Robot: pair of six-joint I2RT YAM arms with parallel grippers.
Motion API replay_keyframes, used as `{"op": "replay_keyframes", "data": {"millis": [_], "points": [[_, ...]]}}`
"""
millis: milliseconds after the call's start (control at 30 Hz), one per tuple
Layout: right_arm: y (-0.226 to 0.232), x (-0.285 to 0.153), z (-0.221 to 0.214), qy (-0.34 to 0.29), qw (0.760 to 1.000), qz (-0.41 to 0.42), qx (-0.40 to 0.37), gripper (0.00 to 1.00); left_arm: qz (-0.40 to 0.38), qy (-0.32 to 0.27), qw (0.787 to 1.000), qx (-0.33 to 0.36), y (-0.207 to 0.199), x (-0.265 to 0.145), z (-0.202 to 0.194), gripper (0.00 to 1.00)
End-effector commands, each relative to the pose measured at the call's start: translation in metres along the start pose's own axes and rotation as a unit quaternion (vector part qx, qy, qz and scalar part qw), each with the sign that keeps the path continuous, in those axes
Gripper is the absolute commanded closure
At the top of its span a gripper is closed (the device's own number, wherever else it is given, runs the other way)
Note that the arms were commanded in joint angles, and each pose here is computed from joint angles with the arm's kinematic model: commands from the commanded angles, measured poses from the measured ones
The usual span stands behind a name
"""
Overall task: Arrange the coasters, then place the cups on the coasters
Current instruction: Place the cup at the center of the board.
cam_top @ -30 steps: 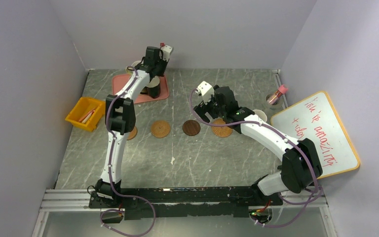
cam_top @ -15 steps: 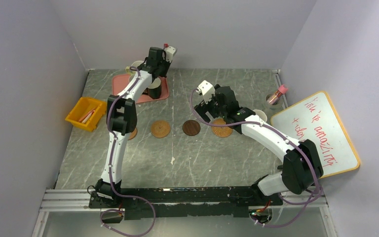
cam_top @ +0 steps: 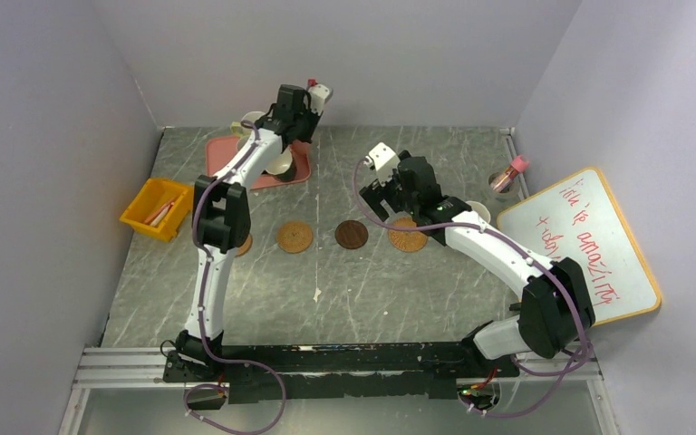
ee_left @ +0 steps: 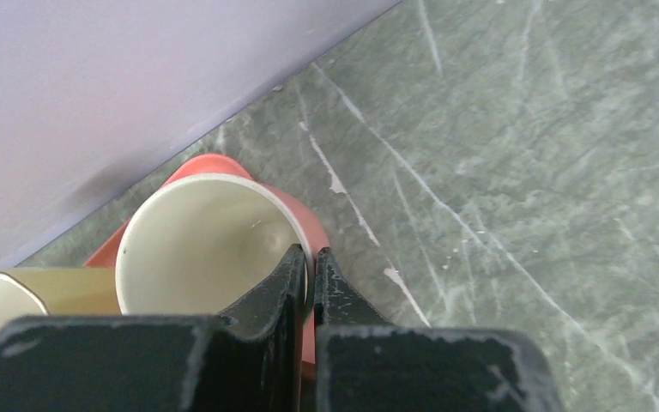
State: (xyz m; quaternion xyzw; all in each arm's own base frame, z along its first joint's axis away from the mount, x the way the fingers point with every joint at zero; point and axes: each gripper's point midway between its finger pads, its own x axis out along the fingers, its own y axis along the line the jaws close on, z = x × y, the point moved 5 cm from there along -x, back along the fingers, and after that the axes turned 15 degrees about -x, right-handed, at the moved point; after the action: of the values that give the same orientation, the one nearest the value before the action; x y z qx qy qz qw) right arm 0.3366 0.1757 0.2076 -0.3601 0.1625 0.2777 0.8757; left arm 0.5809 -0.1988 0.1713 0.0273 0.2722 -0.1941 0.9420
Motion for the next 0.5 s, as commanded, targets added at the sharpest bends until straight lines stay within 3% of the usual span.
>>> {"op": "replay_keyframes", "data": {"millis": [0,467], "points": [[-0.014,-0.007,0.009,-0.021,0.999,-0.034,0.015,0.00,-0.031,-0.091,0.995,0.028,-0.032,-0.047,0.068,0.95],[-0.017,-0.006,0.006,-0.014,0.999,-0.041,0.018,0.00,-0.085,-0.057,0.993,0.057,-0.095,-0.048,0.046,0.95]]}}
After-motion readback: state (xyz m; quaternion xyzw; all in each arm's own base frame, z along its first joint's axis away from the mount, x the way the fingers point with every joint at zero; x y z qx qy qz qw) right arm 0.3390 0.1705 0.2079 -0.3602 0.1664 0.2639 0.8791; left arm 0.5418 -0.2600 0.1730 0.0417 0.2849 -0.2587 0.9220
